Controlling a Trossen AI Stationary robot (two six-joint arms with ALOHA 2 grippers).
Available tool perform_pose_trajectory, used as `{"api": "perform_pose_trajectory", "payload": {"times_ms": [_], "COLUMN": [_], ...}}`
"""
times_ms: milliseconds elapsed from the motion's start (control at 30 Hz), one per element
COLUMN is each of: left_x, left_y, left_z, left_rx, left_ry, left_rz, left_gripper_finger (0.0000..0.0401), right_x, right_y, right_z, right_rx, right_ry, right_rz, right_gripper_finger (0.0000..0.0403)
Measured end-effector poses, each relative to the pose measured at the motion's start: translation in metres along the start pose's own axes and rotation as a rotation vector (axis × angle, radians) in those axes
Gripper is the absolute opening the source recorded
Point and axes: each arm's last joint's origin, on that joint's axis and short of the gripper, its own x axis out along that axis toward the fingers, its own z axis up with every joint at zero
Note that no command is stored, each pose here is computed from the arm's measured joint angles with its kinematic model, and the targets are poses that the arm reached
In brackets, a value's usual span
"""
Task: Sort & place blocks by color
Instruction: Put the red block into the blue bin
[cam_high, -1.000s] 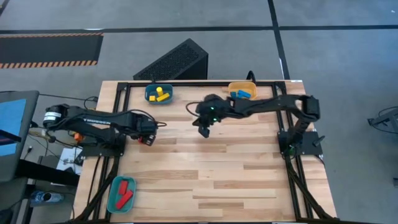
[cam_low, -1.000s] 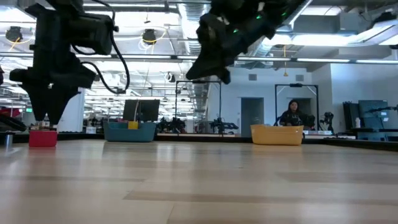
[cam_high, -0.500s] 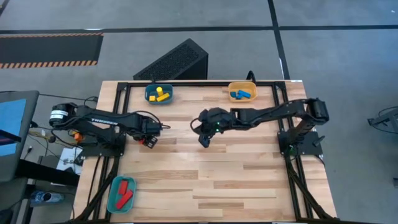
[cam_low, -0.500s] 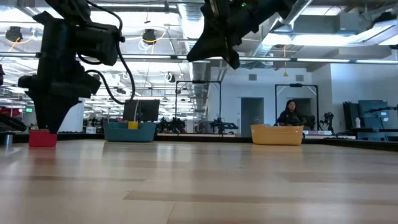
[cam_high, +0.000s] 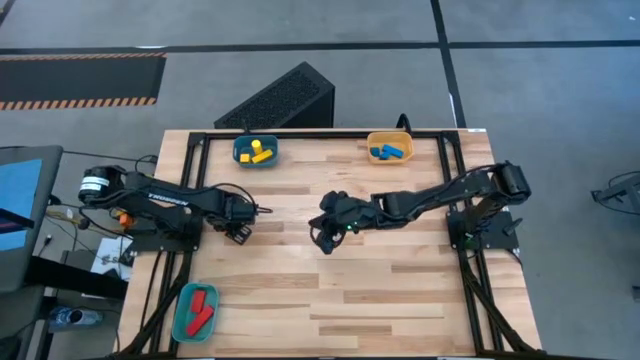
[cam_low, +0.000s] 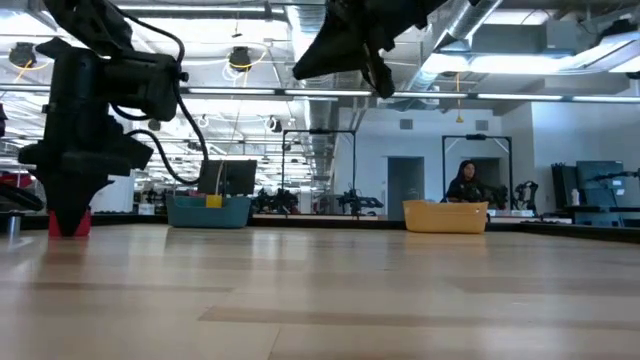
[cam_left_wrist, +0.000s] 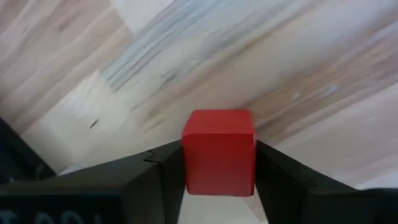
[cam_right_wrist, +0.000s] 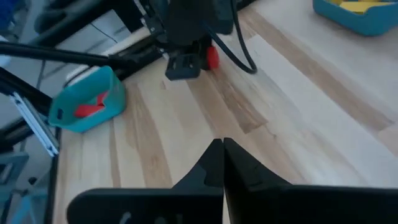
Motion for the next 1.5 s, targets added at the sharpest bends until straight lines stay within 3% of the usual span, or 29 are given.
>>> {"api": "perform_pose_trajectory", "payload": {"times_ms": [200,600,767,1033,1233,1500], "left_x": [-0.008,-0.068,-0.1,-0.12,-0.127,-0.12], "left_y": [-0.014,-0.041,-0.047,-0.044,-0.037,-0.039], "left_z": [0.008,-0.005,-0.028,-0.086,-0.128,-0.173], "left_rx": [0.119,0.448,0.543,0.802,0.839,0.819], "left_ry": [-0.106,-0.187,-0.225,-0.263,-0.168,-0.083], "left_rz": [-0.079,-0.148,-0.21,-0.324,-0.444,-0.467], "left_gripper_finger": [0.0099,0.0112,0.0103,0.0113,0.0108,0.0121], "right_x": [-0.003,-0.007,-0.009,-0.017,-0.024,-0.026], "right_y": [0.011,0.026,0.031,0.053,0.064,0.067], "right_z": [-0.005,-0.007,-0.006,-0.018,-0.027,-0.03], "right_rx": [0.027,0.061,0.107,0.108,0.12,0.127], "right_ry": [-0.036,-0.135,-0.164,-0.193,-0.223,-0.231], "right_rz": [0.003,0.001,0.027,0.063,0.038,0.037], "right_gripper_finger": [0.0013,0.0013,0.0013,0.0013,0.0013,0.0013]}}
